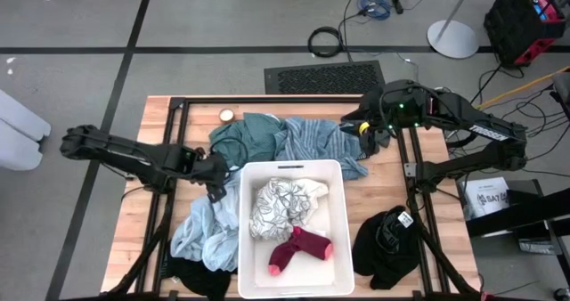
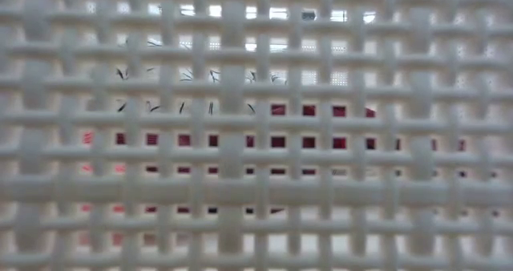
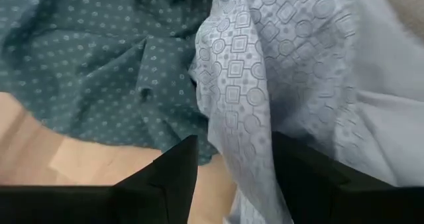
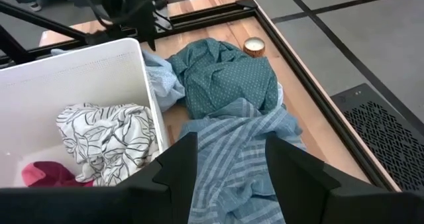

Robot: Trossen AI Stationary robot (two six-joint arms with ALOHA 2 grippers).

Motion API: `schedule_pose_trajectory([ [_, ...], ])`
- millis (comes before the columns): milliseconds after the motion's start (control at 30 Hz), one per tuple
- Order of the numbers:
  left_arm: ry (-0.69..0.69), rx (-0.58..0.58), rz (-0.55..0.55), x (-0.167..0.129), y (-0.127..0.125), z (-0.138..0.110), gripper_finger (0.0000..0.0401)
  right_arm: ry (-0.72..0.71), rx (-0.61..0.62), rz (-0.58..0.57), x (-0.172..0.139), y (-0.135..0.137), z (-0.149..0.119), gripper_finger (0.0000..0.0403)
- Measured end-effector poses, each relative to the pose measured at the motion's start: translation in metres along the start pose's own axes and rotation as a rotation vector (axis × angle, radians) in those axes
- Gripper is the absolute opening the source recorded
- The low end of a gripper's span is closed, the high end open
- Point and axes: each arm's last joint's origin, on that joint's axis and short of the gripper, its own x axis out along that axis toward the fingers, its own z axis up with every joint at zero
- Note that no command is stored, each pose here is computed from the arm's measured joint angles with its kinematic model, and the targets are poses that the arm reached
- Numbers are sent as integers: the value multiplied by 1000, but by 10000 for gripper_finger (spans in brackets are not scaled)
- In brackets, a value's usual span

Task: Sort clothes
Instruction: Put the light blue polo shirt into the white laundry bin

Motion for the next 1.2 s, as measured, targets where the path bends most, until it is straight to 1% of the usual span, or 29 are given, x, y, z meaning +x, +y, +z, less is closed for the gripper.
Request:
schedule_pose_trajectory([
  [100,-14,30,-3,8,3,0,196,-16,1,0,0,0,1,164],
  [167,-31,71,-10,10,3,2,182,-18,1,0,0,0,2,164],
  [233,-51,116,-19,10,2,4,145,-23,1,0,0,0,2,164],
  [367,-85,180,-31,5,-1,9,26,-22,1,1,0,0,2,164],
  [400,-99,180,-28,3,-1,11,16,-22,1,0,0,0,2,164],
  [467,-130,184,-9,-3,-2,15,11,-25,1,0,0,0,2,164],
  [533,-176,208,-19,-15,-5,23,6,-42,1,2,0,0,4,164],
  [633,-310,235,-17,-45,-8,39,5,-76,-10,6,0,1,7,164],
  [733,-483,247,42,-83,-8,57,4,-118,-53,8,-1,1,11,164],
  [833,-692,244,109,-124,-9,75,3,-184,-126,25,-2,2,18,164],
  [900,-840,248,130,-152,-9,86,3,-226,-205,75,-3,4,21,164],
  [1033,-1118,268,120,-204,-9,102,2,-318,-349,161,-5,8,28,164],
  [1133,-1288,271,81,-236,-6,106,1,-379,-411,182,-7,10,33,164],
  [1200,-1387,270,51,-254,-4,108,1,-407,-440,175,-8,10,35,164],
])
